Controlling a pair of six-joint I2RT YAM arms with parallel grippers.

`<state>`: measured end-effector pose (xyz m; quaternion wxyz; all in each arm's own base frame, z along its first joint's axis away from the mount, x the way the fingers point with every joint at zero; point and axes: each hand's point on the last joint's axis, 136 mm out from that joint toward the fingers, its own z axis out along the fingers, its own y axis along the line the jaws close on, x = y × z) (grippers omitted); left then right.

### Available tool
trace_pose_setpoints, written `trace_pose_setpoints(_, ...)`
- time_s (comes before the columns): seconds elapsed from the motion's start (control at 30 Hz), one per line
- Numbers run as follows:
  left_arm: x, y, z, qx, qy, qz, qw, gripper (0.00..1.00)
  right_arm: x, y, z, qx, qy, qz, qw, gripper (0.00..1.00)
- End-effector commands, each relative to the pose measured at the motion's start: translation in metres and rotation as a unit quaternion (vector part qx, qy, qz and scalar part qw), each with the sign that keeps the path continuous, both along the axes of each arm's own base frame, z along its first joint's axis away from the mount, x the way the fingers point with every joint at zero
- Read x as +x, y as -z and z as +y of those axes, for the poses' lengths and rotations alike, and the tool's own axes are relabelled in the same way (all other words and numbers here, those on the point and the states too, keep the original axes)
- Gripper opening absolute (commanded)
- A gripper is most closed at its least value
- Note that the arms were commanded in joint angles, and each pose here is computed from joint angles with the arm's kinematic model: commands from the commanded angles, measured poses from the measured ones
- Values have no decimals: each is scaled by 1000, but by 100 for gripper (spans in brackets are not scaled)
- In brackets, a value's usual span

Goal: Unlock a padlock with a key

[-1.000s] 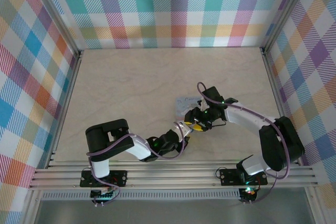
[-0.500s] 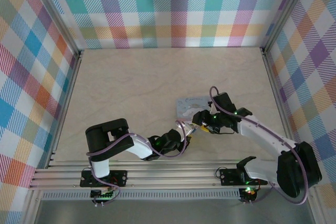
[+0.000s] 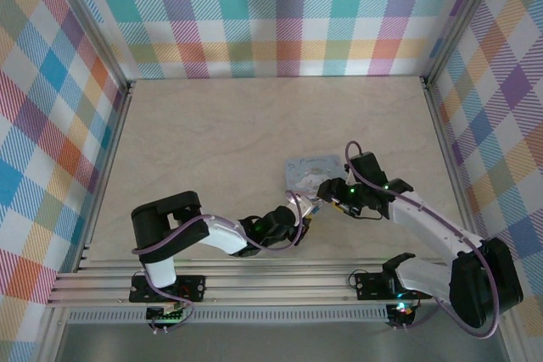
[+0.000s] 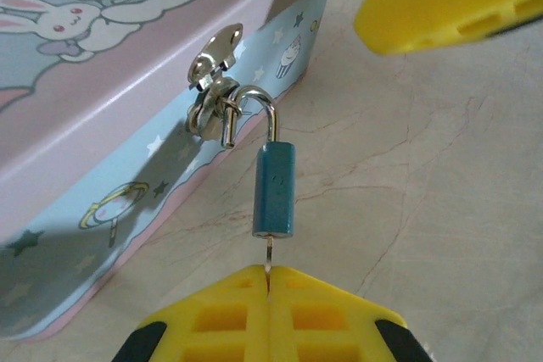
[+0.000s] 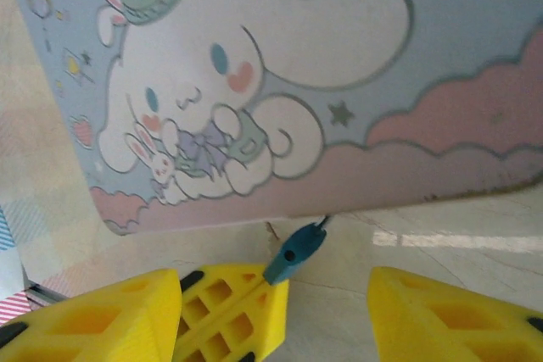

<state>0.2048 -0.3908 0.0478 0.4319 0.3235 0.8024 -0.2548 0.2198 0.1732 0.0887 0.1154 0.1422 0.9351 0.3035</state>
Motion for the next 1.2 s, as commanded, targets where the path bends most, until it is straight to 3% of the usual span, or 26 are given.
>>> trace_pose_setpoints(0.0,9,-14,-10,-13,3,0,1000,0,-8,1,-7,3,8,-8,1000,59)
trace_pose_setpoints(0.2,9,-20,-17,-8,16,3,1000,0,-28,10,-23,-12,18,-12,1000,59)
trace_pose_setpoints(0.4,6,-13,-17,2,34,-3,999,0,-43,20,-17,22,21,1,1000,53)
trace_pose_setpoints(0.73,9,-22,-24,-3,31,-2,1000,0,-22,18,-11,24,40,-15,999,60)
trace_pose_setpoints(0.97,0,-6,-26,-4,25,-4,1000,0,-10,26,3,65,57,0,996,59)
trace_pose_setpoints(1.17,-1,-7,-32,-10,18,-14,1000,0,-7,27,0,56,67,-1,996,57)
